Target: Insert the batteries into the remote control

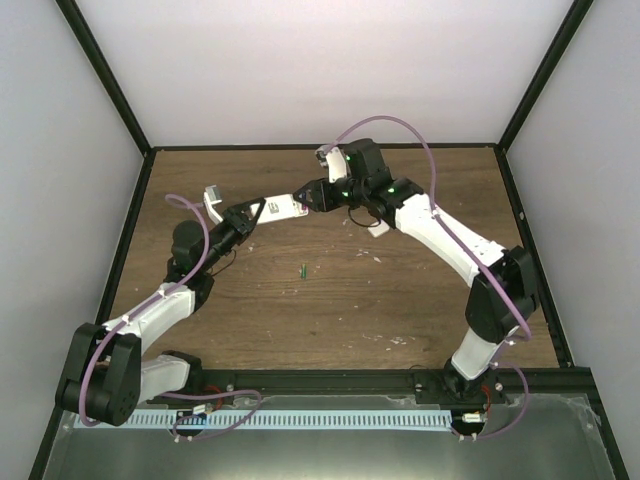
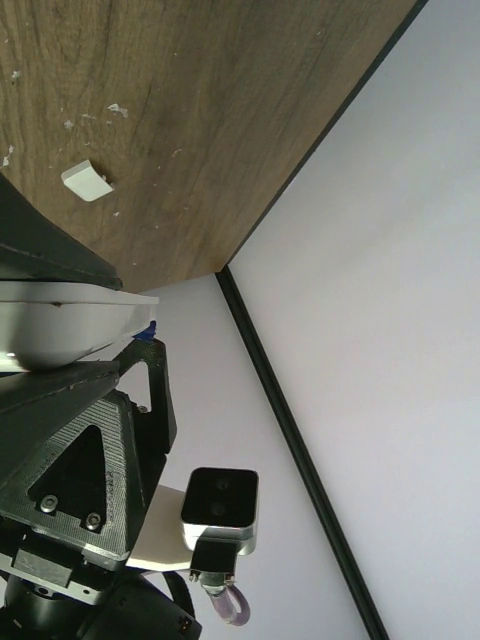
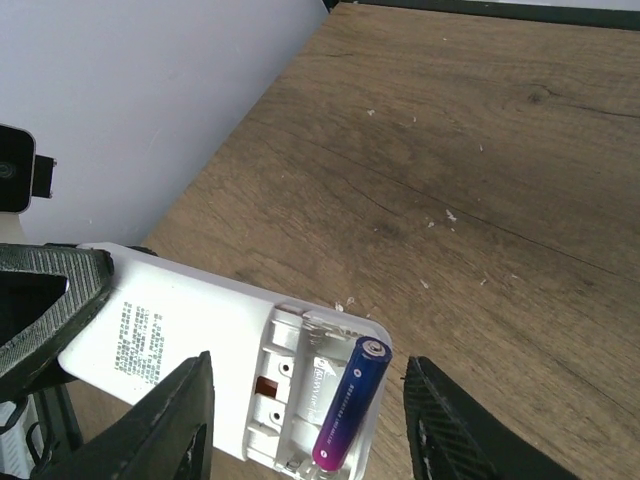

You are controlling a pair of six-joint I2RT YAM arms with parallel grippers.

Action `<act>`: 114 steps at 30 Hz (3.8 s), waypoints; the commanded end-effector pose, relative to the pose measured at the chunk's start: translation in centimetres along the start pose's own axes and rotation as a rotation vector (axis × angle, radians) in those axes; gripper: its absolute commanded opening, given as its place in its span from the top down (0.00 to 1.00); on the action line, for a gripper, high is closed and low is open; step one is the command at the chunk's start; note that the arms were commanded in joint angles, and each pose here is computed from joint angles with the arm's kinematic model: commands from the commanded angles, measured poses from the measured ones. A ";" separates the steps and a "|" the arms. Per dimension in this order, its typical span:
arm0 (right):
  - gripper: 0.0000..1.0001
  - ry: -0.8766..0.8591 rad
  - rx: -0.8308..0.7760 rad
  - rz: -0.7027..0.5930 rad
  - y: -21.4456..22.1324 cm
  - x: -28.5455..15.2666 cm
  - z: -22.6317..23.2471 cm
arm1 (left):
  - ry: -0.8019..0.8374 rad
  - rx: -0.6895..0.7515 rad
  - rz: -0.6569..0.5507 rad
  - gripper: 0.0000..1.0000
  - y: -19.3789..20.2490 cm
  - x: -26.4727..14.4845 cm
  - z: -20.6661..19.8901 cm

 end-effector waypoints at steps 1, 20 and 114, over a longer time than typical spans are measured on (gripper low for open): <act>0.56 -0.041 -0.015 -0.020 -1.2 0.0 0.7 | 0.064 0.039 -0.033 1.00 -0.8 -0.1 -1.6; 0.53 -0.075 -0.017 0.004 -1.1 0.8 0.7 | 0.058 0.036 -0.027 1.00 -0.8 0.0 -1.4; 0.22 -0.408 0.252 -0.021 -4.9 -6.0 -1.5 | 0.196 -0.033 0.011 1.00 -0.5 -0.6 -3.2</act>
Point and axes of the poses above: each gripper's point midway between its finger pads, its own x axis out along the fingers, its own z axis along the line the jaws close on, y = z × x, the point moved 8 cm from there along -x, back along the fingers, and after that the axes turned 6 degrees about x, right-handed, at the moved point
